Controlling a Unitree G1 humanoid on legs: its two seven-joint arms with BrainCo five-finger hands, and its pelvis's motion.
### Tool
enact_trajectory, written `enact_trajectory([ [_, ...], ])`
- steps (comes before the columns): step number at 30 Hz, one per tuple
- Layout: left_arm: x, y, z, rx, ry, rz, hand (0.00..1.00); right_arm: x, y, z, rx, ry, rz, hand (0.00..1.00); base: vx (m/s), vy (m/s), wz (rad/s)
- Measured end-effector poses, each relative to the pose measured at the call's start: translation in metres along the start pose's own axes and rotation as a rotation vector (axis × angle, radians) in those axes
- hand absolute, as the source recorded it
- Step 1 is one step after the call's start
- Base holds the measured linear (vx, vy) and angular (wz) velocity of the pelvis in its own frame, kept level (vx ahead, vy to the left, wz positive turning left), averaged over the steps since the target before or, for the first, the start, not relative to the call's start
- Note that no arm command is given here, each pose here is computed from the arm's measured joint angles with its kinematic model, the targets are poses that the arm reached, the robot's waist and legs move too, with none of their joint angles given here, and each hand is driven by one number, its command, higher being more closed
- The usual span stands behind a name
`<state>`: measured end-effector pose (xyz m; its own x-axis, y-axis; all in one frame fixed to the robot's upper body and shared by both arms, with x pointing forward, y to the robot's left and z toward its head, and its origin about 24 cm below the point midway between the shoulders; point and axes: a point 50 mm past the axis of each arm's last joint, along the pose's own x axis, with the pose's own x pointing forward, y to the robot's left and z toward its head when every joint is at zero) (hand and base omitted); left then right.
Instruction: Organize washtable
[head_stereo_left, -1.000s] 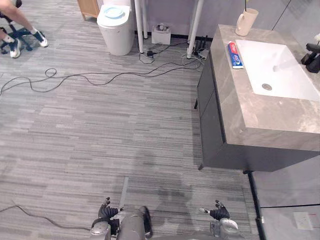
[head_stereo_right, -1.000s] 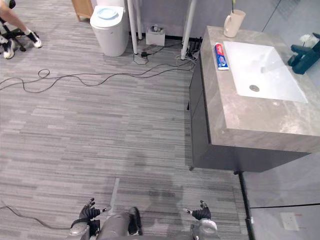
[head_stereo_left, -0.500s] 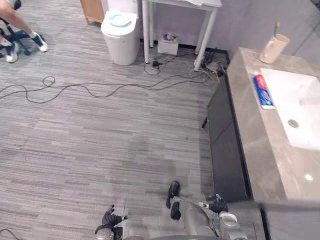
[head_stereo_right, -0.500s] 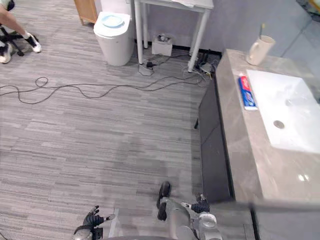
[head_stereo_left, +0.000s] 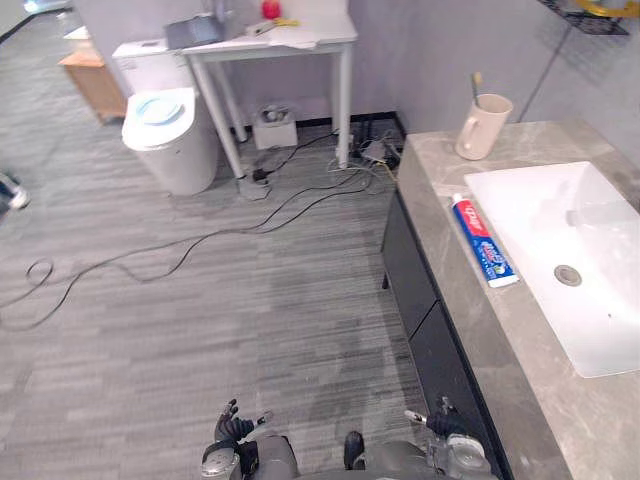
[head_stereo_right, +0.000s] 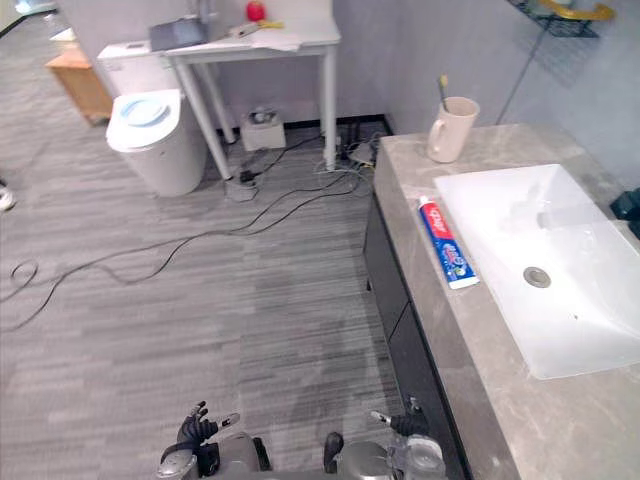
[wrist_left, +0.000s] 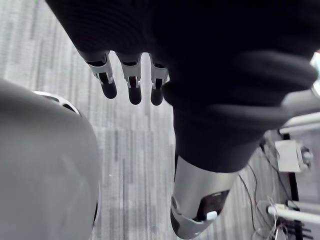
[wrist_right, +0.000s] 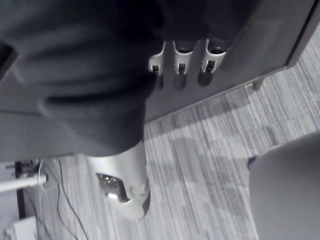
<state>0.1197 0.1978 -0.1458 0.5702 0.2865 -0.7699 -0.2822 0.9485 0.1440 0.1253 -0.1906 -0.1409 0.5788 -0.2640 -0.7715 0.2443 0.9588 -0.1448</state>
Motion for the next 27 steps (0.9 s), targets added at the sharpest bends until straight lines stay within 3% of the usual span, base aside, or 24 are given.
enact_trajectory([
  [4,-0.003,-0.003,-0.007,0.008,0.021,-0.012,0.00,-0.003,-0.002,-0.008,0.007,0.022,-0.019,0.00,0.30,0.391,-1.05],
  [8,-0.001,0.013,-0.010,0.052,0.032,0.013,0.00,-0.010,0.019,-0.020,0.027,0.056,0.037,0.00,0.29,0.365,-1.20],
  [13,-0.001,0.015,-0.018,0.080,0.082,0.009,0.00,-0.004,0.013,-0.012,-0.019,0.040,0.042,0.00,0.22,0.213,-0.84],
  [19,0.002,0.017,-0.016,0.146,0.099,-0.012,0.00,0.003,0.007,-0.001,-0.072,0.021,0.041,0.00,0.23,-0.041,-0.59],
  [23,0.000,-0.008,-0.016,0.129,0.090,-0.074,0.00,0.006,-0.004,0.008,-0.057,-0.011,0.004,0.00,0.22,-0.133,-0.27],
  [27,0.000,-0.011,-0.007,0.090,0.046,-0.081,0.00,0.003,0.000,-0.003,-0.025,0.059,0.046,0.00,0.16,-0.102,-0.44],
])
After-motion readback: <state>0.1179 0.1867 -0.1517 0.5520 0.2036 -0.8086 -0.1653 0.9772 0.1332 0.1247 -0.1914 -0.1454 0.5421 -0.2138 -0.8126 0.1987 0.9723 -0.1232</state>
